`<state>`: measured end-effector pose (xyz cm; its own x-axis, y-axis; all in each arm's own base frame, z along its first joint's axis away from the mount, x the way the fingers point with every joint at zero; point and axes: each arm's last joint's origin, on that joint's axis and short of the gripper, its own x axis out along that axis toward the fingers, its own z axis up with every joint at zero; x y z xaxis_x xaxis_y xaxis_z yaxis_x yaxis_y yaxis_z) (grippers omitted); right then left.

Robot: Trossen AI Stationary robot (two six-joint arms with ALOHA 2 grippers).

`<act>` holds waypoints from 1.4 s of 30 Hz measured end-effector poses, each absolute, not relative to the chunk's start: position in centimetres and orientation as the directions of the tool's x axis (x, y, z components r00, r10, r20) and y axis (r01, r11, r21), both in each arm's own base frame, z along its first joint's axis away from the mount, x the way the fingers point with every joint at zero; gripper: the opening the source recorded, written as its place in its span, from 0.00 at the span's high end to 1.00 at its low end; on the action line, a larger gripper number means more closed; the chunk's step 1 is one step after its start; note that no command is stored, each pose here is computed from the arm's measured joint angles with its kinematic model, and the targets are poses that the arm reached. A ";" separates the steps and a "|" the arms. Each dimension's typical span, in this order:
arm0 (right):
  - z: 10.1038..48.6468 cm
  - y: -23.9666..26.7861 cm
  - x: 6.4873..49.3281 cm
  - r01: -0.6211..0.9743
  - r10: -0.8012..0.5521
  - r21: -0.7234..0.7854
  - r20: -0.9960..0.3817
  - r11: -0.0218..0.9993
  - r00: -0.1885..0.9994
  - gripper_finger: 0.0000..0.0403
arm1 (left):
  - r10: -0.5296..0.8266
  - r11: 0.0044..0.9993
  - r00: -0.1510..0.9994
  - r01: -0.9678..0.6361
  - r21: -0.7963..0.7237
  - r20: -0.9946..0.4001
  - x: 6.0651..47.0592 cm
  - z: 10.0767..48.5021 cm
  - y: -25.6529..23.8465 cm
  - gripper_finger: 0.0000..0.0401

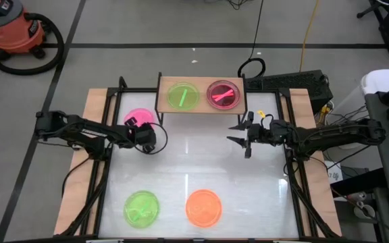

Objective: Place and stack plates onto a shelf
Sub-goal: Stack the top pink plate on the green plate on the shelf

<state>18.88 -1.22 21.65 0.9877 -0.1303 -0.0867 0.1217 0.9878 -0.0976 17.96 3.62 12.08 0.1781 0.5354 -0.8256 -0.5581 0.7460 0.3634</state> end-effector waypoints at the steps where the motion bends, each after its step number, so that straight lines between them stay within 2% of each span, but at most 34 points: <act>1: 21.6 -1.2 18.9 0.122 -0.130 -0.097 -0.088 0.988 0.988 0.60 | 0.532 0.753 0.179 -0.546 0.366 -0.828 18.2 12.5 3.4 0.99; 7: 21.4 -1.2 18.9 0.119 -0.130 -0.099 -0.115 0.988 0.985 0.60 | 0.523 0.768 0.158 -0.512 0.383 -0.837 19.8 15.9 1.5 0.99; 12: 21.4 -1.2 18.9 0.119 -0.130 -0.099 -0.116 0.988 0.985 0.60 | 0.512 0.790 0.191 -0.488 0.371 -0.838 20.9 19.3 -0.8 0.99; 19: 21.4 -1.2 18.9 0.119 -0.130 -0.098 -0.115 0.988 0.985 0.60 | 0.545 0.805 0.300 -0.446 0.390 -0.783 21.5 23.5 -4.4 1.00; 27: 21.4 -1.2 18.9 0.119 -0.130 -0.098 -0.115 0.988 0.985 0.60 | 0.477 0.874 0.472 -0.345 0.342 -0.742 21.8 27.5 -8.1 1.00; 31: 21.4 -1.2 18.9 0.121 -0.132 -0.099 -0.114 0.988 0.985 0.60 | 0.485 0.874 0.596 -0.315 0.369 -0.639 22.4 30.2 -9.4 1.00; 36: 21.6 -1.2 18.9 0.126 -0.135 -0.097 -0.091 0.987 0.987 0.60 | 0.511 0.829 0.687 -0.233 0.509 -0.517 24.5 32.4 -8.4 1.00; 40: 21.8 -1.2 18.9 0.127 -0.135 -0.096 -0.073 0.987 0.988 0.60 | 0.584 0.748 0.673 -0.230 0.623 -0.454 26.3 33.2 -4.9 1.00; 42: 21.8 -1.2 18.9 0.128 -0.135 -0.096 -0.070 0.987 0.988 0.60 | 0.580 0.748 0.671 -0.213 0.629 -0.463 27.1 33.5 -2.5 1.00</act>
<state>18.89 -1.23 21.82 0.9884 -0.1347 -0.0701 0.1277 0.9872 -0.0956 27.15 -2.55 33.47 0.6707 0.5797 -0.4627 -0.2128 0.7480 0.6287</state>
